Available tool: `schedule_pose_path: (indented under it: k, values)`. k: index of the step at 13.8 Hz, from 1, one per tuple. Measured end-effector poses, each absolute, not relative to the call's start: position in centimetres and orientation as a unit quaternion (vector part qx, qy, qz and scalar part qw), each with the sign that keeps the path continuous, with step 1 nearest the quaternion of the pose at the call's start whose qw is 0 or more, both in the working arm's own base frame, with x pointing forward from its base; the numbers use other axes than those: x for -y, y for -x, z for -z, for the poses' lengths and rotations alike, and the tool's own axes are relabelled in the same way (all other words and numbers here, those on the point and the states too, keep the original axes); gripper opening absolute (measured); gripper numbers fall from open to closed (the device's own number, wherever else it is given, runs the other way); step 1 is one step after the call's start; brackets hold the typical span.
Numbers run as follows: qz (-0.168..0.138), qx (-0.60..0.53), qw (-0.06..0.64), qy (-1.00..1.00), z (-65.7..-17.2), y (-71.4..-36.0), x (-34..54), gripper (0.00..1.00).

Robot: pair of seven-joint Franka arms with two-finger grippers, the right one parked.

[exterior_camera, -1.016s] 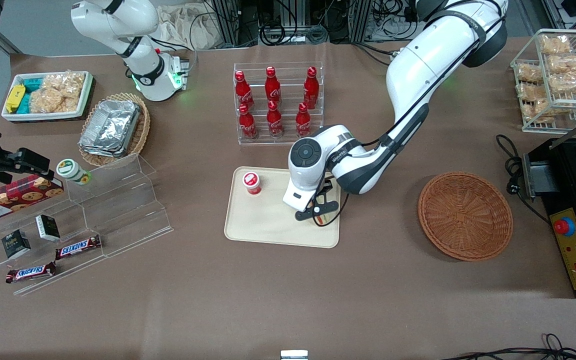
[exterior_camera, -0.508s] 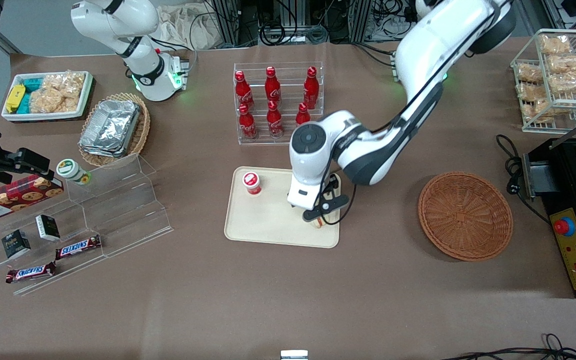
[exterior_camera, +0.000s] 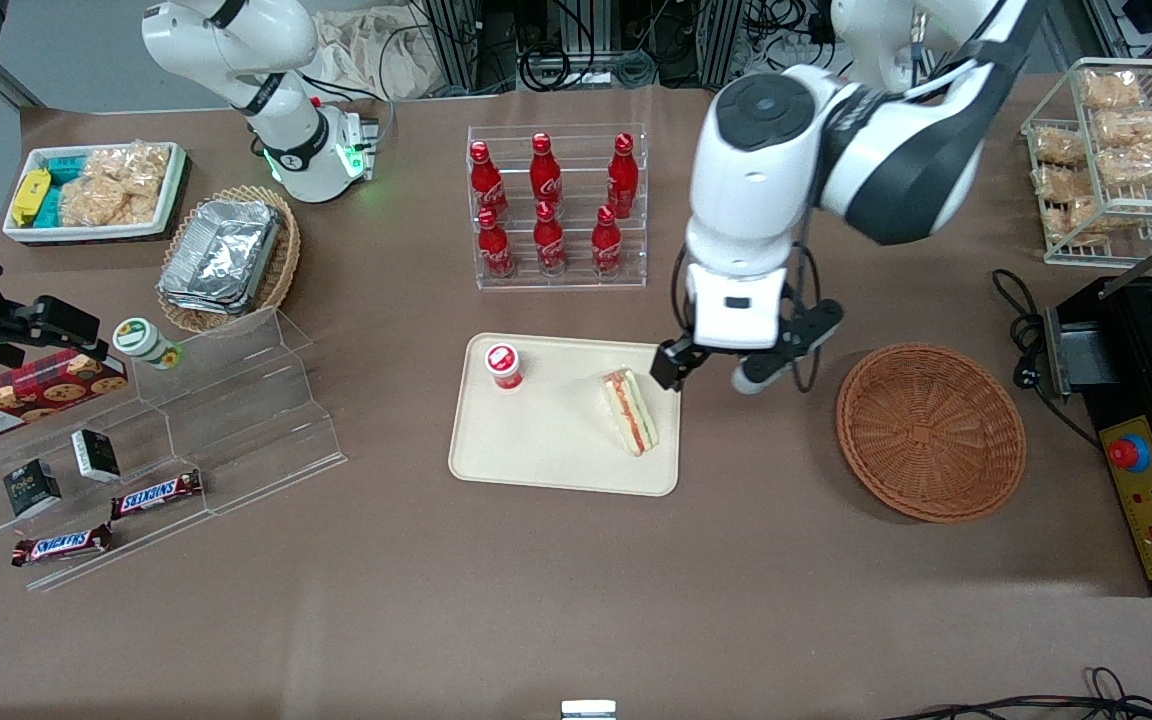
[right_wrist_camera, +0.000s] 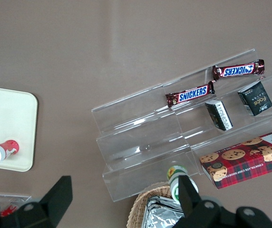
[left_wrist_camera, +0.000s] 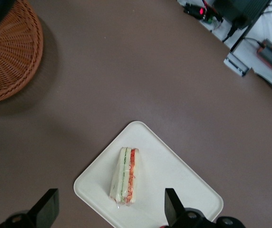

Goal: Place sandwich from basket to tray

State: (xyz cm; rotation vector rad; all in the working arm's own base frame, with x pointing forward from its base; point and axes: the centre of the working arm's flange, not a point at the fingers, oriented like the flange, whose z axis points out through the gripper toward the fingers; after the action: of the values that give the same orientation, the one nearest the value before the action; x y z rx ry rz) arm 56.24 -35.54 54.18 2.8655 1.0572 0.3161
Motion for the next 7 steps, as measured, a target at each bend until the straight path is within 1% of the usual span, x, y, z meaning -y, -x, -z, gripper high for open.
schedule_pose_path:
  k: [2, 5, 7]
  values:
    - [-0.094, -0.352, 0.048, -0.930, -55.4, -57.0, 33.4, 1.00]
    - [-0.083, -0.335, 0.056, -0.937, -56.5, -58.6, 29.1, 1.00]
    - [-0.061, -0.308, 0.056, -0.948, -57.2, -59.5, 24.9, 1.00]
